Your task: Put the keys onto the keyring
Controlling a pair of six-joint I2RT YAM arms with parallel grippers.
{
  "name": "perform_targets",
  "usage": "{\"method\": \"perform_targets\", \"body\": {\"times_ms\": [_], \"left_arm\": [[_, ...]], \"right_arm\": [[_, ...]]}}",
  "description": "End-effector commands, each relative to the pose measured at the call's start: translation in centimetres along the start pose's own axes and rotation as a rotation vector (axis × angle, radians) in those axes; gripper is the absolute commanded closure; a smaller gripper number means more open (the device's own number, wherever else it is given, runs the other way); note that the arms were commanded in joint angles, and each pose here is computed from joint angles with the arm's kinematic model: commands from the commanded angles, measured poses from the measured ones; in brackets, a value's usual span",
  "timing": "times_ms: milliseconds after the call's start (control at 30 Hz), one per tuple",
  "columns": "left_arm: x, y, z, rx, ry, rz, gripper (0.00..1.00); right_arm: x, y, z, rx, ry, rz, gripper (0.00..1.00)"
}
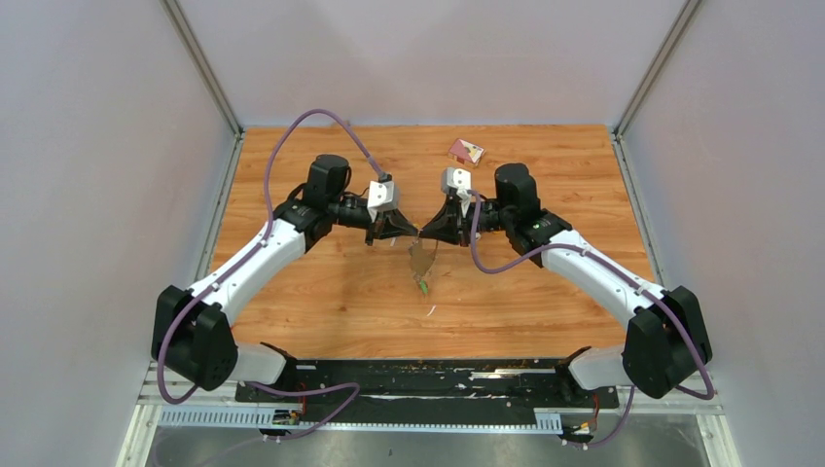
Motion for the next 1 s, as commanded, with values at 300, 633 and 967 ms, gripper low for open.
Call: {"method": "perform_targets", "body": {"times_ms": [300,633,967], "left_arm": [[-1.5,-1.4,3.3,0.019,0.147,0.106,1.0],[-1.0,-1.9,3.5,-0.015,0.211,0.144,1.0],[-0.3,-1.4,3.3,-0.047,0.205,0.174,1.0]], "right_arm": [[-0.3,-0.4,1.4,-0.122,0.011,-0.026,0.72],[-0.3,0.8,2.2,-0.114,-0.012,0.066,0.65],[0.3,0.9,1.3,-0.062,-0.011,0.119,0.69]]}}
Point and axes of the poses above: each gripper's point midway between its finger pads, its own x axis out along the fingers, its own y axis along the line the jaws close on, z = x × y, the point moved 8 cm from there along -x, back along the fingers, and after that the axes turned 6 degrees about x, right-handed, at the moved point
